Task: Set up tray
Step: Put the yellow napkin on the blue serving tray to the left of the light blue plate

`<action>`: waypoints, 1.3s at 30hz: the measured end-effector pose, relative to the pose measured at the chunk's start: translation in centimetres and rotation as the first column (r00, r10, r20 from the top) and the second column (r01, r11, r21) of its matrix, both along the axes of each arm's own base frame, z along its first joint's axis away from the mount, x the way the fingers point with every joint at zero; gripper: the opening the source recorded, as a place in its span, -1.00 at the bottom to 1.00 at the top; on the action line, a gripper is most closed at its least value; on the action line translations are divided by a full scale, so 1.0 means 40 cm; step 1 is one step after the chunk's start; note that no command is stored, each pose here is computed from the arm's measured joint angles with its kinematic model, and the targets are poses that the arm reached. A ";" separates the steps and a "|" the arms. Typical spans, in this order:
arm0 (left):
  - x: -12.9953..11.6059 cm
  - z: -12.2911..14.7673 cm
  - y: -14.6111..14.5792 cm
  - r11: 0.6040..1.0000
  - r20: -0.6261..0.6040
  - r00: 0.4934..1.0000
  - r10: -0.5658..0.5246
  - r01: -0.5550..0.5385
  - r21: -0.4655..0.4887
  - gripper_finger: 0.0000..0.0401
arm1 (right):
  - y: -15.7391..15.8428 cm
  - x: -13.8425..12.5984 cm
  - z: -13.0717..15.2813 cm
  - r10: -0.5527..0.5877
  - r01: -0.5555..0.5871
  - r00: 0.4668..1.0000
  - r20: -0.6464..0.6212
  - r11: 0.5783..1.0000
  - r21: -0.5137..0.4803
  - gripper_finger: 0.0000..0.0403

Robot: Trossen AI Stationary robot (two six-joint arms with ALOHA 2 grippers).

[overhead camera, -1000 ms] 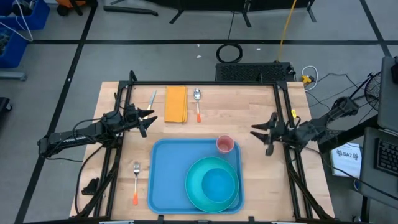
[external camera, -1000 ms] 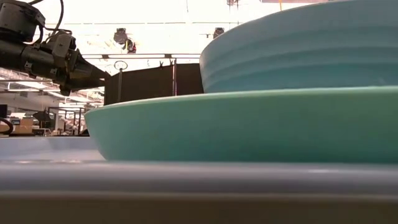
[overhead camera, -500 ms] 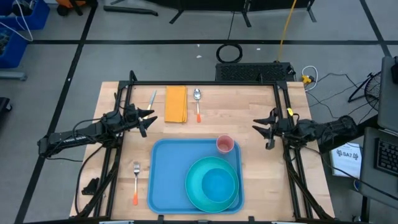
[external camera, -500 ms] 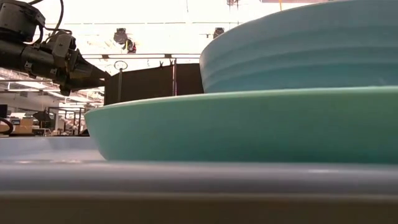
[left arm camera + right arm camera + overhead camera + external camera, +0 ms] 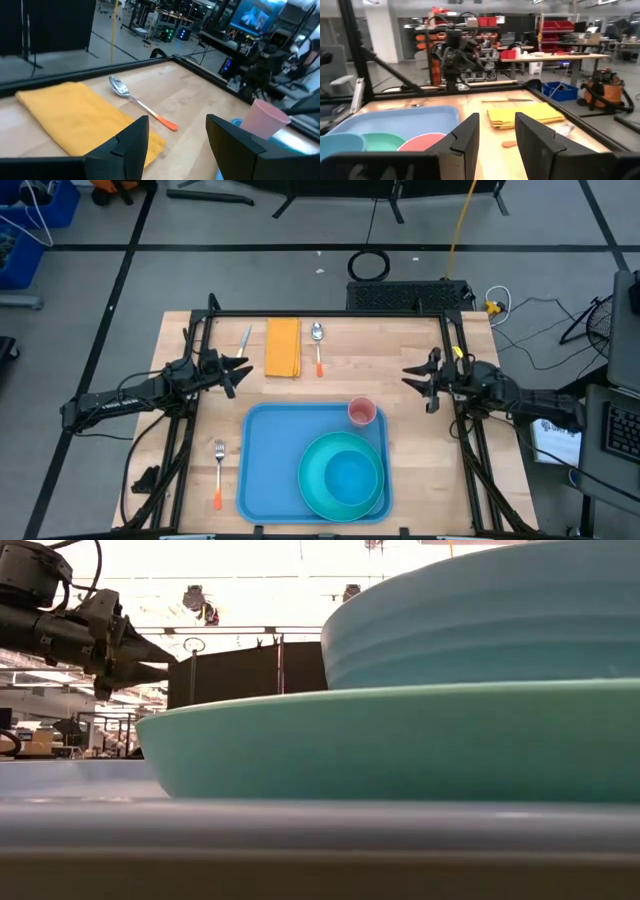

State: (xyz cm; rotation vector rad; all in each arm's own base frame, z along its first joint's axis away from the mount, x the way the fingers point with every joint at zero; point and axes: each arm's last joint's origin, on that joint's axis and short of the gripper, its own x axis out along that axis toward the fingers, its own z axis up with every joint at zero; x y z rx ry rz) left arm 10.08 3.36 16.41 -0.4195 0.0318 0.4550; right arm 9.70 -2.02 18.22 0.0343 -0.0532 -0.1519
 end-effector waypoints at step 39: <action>0.018 -0.144 0.071 0.668 -0.327 0.928 0.180 -0.359 -0.652 0.01 | -0.013 0.001 -0.011 -0.042 0.037 0.997 0.059 0.995 0.090 -0.43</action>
